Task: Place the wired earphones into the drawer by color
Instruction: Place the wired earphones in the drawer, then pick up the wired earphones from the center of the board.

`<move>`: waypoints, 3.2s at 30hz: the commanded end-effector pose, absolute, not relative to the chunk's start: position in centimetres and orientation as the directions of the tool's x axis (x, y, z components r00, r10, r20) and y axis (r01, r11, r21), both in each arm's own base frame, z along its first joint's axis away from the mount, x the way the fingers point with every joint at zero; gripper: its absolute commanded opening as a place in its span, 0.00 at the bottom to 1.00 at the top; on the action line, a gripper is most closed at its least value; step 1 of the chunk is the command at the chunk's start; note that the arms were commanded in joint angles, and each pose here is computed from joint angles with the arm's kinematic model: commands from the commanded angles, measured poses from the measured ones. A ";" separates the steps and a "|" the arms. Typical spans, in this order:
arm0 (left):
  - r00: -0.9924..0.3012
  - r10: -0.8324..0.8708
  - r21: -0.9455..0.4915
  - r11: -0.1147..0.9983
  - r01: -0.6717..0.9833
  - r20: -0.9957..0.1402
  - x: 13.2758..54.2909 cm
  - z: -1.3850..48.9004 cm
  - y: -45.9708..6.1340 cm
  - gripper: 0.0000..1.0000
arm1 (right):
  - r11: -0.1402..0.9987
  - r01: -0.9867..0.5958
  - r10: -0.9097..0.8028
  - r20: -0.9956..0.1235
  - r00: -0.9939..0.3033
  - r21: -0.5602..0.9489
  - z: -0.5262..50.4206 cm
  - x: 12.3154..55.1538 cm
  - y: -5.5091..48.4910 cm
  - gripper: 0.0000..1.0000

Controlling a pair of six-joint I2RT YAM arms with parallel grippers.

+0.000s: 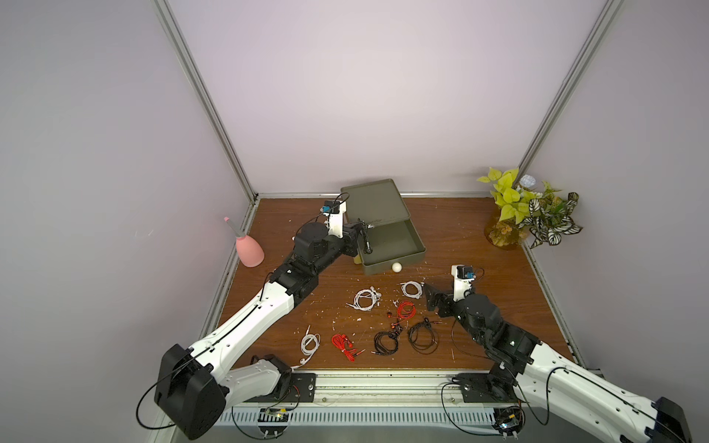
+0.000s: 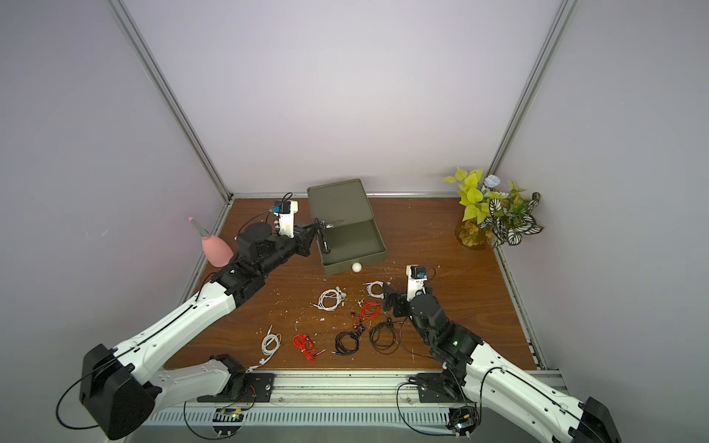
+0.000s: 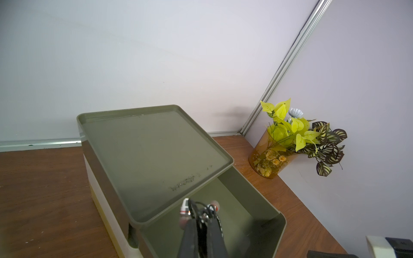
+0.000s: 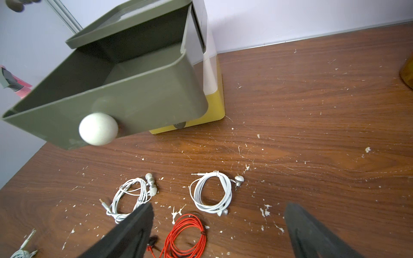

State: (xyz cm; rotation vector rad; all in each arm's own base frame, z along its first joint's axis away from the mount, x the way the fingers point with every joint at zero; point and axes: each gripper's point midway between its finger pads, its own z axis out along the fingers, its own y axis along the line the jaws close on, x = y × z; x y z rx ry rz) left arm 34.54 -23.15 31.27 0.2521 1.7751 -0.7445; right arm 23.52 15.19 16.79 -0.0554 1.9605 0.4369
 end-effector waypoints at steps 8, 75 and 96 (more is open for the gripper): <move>-0.337 -0.168 -0.343 0.744 0.574 -0.927 36.1 30.9 -25.8 0.00 | 0.942 -0.213 0.164 -0.910 -0.380 0.258 17.6 23.7 14.3 0.99; -0.382 -0.248 -0.413 0.792 0.449 -0.890 25.6 25.6 -17.4 1.00 | 0.876 -0.159 0.075 -0.453 -0.888 0.455 3.7 14.6 16.3 0.55; -0.439 -0.309 -0.494 0.768 0.408 -0.844 24.4 20.8 -16.7 1.00 | 0.870 -0.170 0.066 -0.451 -0.890 0.463 3.2 14.6 16.7 0.25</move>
